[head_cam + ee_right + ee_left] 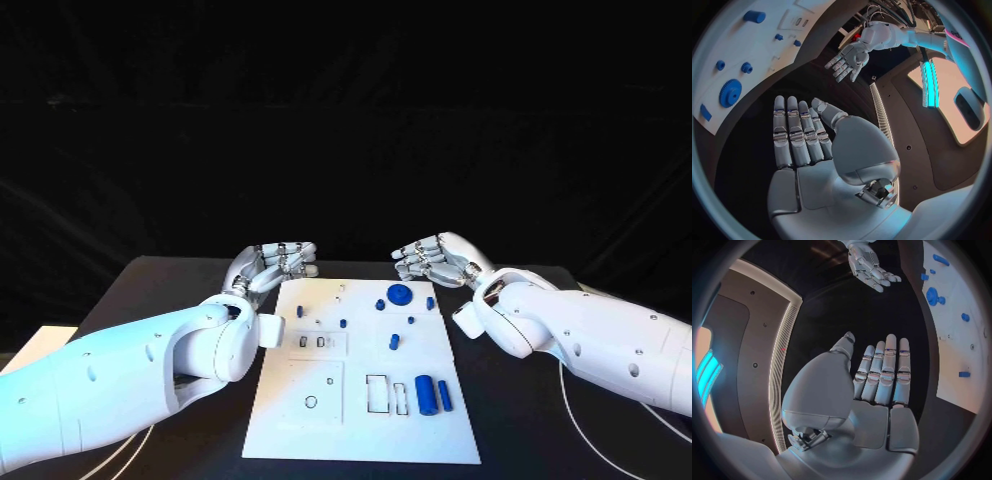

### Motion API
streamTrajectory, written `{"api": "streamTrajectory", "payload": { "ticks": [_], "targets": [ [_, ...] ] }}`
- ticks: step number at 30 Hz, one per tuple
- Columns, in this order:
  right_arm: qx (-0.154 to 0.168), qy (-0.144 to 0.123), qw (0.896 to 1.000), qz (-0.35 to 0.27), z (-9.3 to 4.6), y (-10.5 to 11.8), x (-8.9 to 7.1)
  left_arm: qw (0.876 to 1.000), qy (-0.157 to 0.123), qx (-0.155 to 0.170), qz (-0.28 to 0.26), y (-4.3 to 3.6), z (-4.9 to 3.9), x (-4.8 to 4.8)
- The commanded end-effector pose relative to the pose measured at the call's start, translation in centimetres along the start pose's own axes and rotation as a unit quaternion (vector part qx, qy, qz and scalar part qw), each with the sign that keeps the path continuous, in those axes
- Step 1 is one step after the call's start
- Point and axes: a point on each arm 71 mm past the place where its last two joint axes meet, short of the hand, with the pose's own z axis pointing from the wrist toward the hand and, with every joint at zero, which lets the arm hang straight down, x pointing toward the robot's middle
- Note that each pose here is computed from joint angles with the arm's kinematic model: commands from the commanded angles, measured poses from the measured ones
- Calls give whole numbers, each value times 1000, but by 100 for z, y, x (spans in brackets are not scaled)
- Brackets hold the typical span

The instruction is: Assemble the parts on the task board

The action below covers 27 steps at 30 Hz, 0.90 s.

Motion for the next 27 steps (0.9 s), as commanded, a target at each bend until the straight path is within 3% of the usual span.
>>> {"api": "streamTrajectory", "payload": {
  "ticks": [1,8,12,17,24,27],
  "targets": [
    [-26,27,993,-113,23,65,-22,999,30,3,-10,-65,-40,64],
    [-30,49,960,-273,100,164,-87,998,51,-3,-23,-173,-154,153],
    [-7,78,937,-339,157,178,-79,997,64,-6,-30,-220,-215,209],
    [11,95,914,-394,217,201,-78,996,80,-6,-37,-262,-247,256],
    [18,100,894,-436,289,296,-73,995,90,-3,-40,-313,-273,294],
    [20,103,891,-443,302,314,-72,995,92,-2,-41,-333,-281,311]
  ]
}}
